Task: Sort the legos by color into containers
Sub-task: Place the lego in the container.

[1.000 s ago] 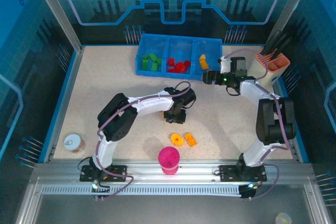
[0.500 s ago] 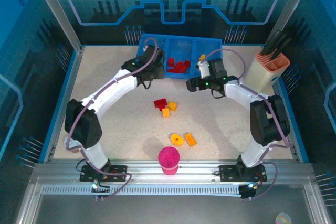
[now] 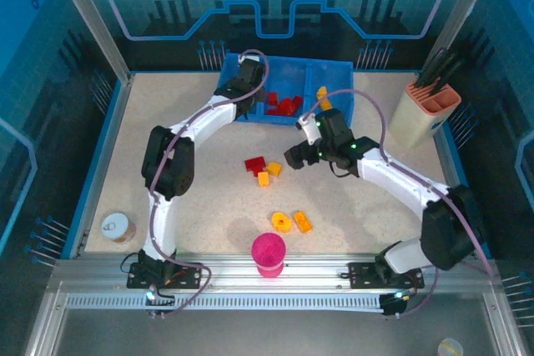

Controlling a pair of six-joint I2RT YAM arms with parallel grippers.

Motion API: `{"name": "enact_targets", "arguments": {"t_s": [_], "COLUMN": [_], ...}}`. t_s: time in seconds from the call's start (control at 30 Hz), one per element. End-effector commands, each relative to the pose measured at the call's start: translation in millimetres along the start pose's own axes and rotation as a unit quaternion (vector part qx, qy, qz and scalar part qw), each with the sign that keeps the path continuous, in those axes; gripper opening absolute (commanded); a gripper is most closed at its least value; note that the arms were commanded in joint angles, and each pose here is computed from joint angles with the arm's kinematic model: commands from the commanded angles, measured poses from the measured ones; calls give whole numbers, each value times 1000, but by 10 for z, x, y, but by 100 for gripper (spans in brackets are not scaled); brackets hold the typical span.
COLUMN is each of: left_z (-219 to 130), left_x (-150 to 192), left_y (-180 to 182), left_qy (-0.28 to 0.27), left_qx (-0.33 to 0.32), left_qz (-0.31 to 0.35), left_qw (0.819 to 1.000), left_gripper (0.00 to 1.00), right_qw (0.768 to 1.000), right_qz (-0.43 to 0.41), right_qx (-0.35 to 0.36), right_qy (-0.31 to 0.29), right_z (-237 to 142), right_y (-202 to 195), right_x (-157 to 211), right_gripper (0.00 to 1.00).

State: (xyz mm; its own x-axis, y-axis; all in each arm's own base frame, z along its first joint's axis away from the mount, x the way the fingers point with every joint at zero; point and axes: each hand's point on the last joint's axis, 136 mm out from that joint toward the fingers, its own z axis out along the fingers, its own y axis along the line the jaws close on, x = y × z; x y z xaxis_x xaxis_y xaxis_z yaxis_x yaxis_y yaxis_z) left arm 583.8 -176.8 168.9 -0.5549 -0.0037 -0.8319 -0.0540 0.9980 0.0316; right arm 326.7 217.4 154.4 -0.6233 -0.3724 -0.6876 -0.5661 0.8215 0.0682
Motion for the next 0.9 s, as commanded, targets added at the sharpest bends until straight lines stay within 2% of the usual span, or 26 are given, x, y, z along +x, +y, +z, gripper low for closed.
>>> {"name": "enact_targets", "arguments": {"t_s": [0.0, 0.27, 0.47, 0.53, 0.67, 0.87], "left_z": [150, 492, 596, 587, 532, 168], "left_x": [-304, -151, -110, -127, -198, -521], "left_y": [181, 278, 338, 337, 324, 271], "left_qy": [-37, -7, 5, 5, 0, -24], "left_qx": [-14, -9, -4, 1, 10, 48], "left_qz": [-36, -60, -61, -62, -60, -64], "left_qw": [999, 998, 998, 998, 998, 996], "left_gripper": [22, 27, 50, 51, 63, 70], "right_qw": [998, 991, 985, 983, 981, 976], "right_qz": [19, 86, 100, 96, 66, 38], "right_qx": [20, -6, -17, -15, 6, 34], "right_qy": [61, 104, 142, 155, 185, 212], "right_z": [-233, -499, -475, -431, -362, -284], "right_y": [128, 511, 783, 837, 824, 744], "right_x": [480, 1118, 1432, 1520, 1665, 1769], "right_gripper": [96, 96, 96, 95, 94, 92]}}
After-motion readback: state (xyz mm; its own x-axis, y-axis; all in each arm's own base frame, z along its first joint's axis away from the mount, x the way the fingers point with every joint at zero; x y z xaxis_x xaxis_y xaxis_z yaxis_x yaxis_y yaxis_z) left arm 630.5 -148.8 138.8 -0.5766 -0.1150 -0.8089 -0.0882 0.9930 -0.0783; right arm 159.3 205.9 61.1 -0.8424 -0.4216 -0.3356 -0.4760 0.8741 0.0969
